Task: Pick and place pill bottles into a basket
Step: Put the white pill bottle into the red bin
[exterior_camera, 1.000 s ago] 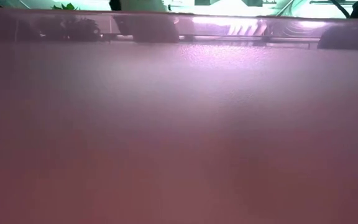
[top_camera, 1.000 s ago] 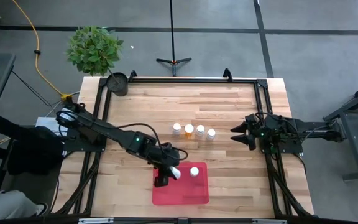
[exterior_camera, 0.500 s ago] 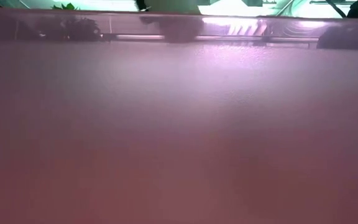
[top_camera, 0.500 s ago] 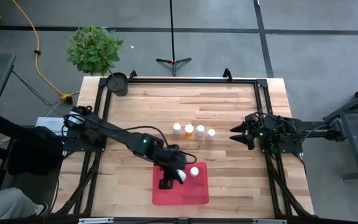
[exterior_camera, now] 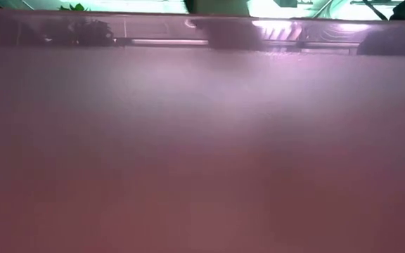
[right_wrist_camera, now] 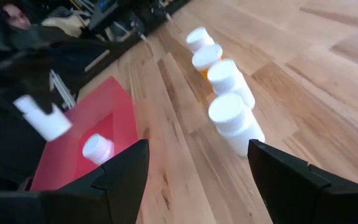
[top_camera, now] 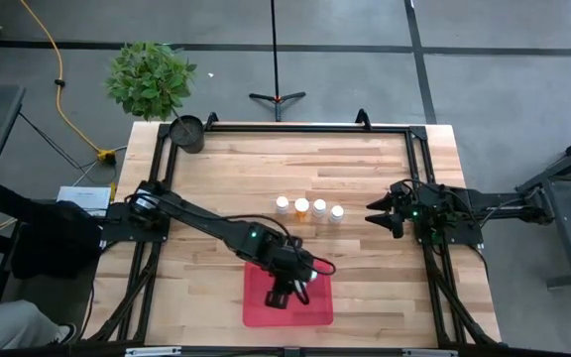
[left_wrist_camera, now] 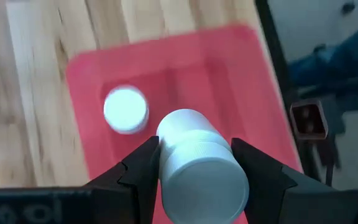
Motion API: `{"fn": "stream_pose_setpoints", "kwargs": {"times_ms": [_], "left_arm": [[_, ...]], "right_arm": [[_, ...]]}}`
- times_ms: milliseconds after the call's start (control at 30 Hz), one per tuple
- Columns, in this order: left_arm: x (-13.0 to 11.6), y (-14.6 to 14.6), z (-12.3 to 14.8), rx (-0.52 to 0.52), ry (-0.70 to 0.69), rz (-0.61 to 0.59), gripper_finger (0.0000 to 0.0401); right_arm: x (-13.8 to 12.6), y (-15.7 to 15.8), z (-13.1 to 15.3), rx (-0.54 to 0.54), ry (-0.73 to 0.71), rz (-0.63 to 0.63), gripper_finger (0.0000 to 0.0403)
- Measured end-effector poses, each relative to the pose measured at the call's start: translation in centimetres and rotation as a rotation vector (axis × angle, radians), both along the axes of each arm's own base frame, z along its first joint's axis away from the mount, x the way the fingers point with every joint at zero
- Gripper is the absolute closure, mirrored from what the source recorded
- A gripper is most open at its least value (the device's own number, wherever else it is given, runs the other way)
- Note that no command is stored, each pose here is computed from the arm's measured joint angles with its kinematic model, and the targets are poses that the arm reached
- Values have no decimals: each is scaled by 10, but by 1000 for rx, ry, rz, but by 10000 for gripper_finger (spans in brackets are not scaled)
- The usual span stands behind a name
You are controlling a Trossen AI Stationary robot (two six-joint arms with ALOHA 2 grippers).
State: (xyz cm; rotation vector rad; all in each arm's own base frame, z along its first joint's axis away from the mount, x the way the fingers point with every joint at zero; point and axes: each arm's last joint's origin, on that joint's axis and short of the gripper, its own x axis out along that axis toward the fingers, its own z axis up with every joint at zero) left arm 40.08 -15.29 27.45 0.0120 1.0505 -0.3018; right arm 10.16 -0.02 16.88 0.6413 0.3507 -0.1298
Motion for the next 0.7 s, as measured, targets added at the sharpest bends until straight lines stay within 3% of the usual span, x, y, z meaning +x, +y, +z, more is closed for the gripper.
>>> {"fn": "stream_pose_setpoints", "kwargs": {"times_ms": [700], "left_arm": [[28, -11, -34, -10, -25, -28, 195]], "right_arm": [[4, 0, -2, 3, 23, -2, 139]]}}
